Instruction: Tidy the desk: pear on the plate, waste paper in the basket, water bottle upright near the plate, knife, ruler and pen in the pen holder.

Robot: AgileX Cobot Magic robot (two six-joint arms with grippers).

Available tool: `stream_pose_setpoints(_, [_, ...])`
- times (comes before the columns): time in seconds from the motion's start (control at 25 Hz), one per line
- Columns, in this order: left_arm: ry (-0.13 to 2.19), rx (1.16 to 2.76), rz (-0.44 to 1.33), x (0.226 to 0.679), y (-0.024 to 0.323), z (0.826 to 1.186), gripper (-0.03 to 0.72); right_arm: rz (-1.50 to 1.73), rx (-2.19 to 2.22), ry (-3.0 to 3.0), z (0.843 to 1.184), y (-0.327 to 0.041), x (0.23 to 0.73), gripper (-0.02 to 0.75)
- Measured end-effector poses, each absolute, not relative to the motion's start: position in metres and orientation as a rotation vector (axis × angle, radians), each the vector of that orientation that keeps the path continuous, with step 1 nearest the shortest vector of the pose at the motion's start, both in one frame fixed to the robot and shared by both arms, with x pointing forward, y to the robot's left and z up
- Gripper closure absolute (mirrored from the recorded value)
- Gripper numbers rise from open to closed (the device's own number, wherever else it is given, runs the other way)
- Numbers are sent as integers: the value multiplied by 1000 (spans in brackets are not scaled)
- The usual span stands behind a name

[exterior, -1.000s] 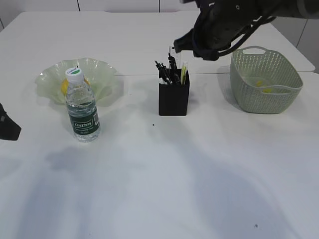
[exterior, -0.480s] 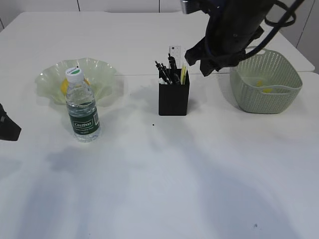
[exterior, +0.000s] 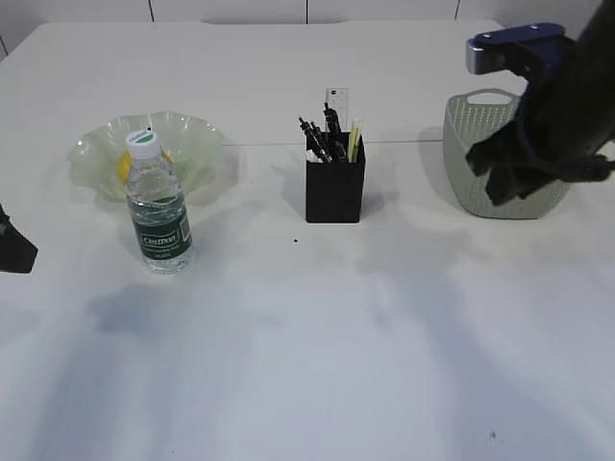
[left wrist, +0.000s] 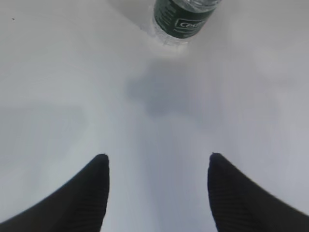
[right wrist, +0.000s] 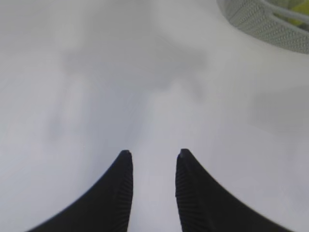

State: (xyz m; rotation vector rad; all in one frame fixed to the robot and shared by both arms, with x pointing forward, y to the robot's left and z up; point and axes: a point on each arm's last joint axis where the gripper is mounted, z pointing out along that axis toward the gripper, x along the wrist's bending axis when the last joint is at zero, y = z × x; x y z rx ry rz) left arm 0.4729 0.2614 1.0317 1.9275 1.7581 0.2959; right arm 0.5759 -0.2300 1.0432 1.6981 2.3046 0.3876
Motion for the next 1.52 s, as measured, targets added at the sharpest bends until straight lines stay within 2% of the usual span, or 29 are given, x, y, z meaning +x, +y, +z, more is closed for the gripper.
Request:
stream_pose_setpoints(0.28, [1841, 1859, 466, 459, 275, 1051, 232, 412, 1689, 2293, 1040, -239, 531, 507])
stream_pose_setpoints(0.64, [1881, 1794, 537, 427, 283, 1075, 232, 471, 1689, 2267, 1049, -244, 500, 507])
stream_pose_setpoints(0.88, [1888, 1748, 641, 387, 293, 1097, 232, 551, 1673, 2209, 1067, -248, 478, 507])
stream_pose_setpoints(1.12, [1800, 1641, 755, 332, 301, 1120, 232, 584, 1658, 2186, 1082, -255, 444, 507])
stream_pose_setpoints(1.32, [1769, 1586, 799, 291, 306, 1125, 232, 642, 1621, 2142, 1095, -262, 407, 507])
stream_pose_setpoints(1.52, [1727, 1526, 838, 259, 310, 1126, 232, 677, 1633, 2096, 1088, -270, 373, 507])
